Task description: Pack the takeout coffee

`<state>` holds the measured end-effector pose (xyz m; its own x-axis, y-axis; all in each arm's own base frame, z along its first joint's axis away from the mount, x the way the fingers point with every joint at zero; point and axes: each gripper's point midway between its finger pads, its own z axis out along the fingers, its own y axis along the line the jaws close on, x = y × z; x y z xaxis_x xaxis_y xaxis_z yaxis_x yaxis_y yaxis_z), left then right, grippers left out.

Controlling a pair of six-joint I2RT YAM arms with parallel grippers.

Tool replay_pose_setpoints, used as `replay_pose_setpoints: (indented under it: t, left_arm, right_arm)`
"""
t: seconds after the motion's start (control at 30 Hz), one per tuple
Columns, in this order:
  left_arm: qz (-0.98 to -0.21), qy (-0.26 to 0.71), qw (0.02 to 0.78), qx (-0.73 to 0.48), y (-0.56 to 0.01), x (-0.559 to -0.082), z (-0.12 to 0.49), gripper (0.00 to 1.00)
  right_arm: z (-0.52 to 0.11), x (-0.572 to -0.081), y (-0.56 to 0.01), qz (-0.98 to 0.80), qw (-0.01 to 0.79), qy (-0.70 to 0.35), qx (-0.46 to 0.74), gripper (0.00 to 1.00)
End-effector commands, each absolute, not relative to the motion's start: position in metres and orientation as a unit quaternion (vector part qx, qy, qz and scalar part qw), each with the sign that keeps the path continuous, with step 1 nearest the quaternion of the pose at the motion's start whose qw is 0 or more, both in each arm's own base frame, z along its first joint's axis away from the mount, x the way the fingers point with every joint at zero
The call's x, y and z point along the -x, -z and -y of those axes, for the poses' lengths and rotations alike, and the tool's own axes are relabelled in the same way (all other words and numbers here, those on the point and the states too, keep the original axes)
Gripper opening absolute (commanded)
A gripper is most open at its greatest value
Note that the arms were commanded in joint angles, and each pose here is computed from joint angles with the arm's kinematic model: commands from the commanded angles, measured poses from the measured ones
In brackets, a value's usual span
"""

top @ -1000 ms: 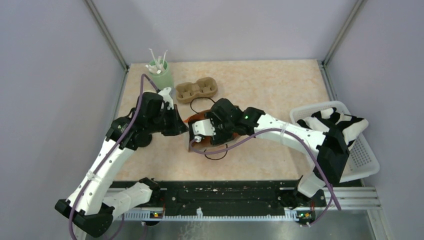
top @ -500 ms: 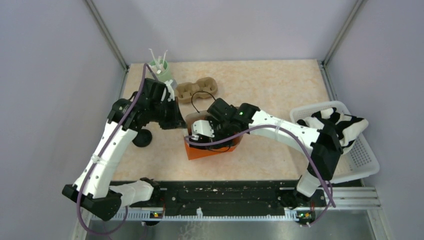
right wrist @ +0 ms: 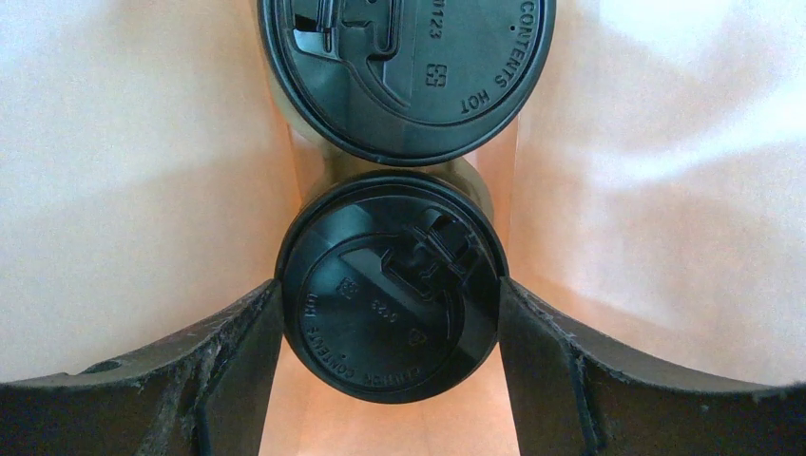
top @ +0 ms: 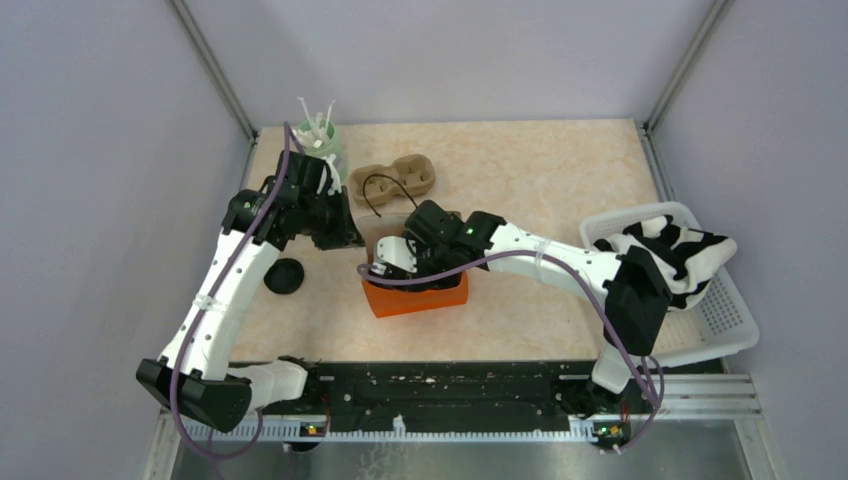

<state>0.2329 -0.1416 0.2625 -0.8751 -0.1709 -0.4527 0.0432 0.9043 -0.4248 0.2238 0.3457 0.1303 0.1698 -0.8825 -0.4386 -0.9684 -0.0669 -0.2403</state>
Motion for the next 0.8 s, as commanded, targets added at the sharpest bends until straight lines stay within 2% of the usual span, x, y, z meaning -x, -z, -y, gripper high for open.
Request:
replay_pose_setpoints:
  t: [0.0, 0.17, 0.3, 0.47, 0.77]
  left_arm:
    - [-0.932, 0.219, 0.287, 0.02, -0.267, -0.245, 0.141, 0.0]
    - [-0.934, 0.209, 0.287, 0.019, -0.263, -0.244, 0.137, 0.0]
    - [-0.934, 0.208, 0.29, 0.019, -0.262, -0.245, 0.136, 0.0]
    - [-0.933, 0.214, 0.29, 0.003, -0.261, -0.247, 0.14, 0.0]
    - [-0.931, 0.222, 0.29, -0.01, -0.26, -0.246, 0.143, 0.0]
  right_arm:
    - [-0.298, -0.176, -0.046, -0.684, 0.063, -0.076, 0.723, 0.39]
    - [-0.315, -0.192, -0.081, -0.688, 0.108, -0.071, 0.714, 0.42]
    - [-0.333, -0.2, -0.118, -0.694, 0.151, -0.085, 0.699, 0.47]
    - [-0.351, -0.203, -0.153, -0.695, 0.191, -0.101, 0.686, 0.58]
    - [-0.356, -0.194, -0.176, -0.704, 0.214, -0.103, 0.669, 0.78]
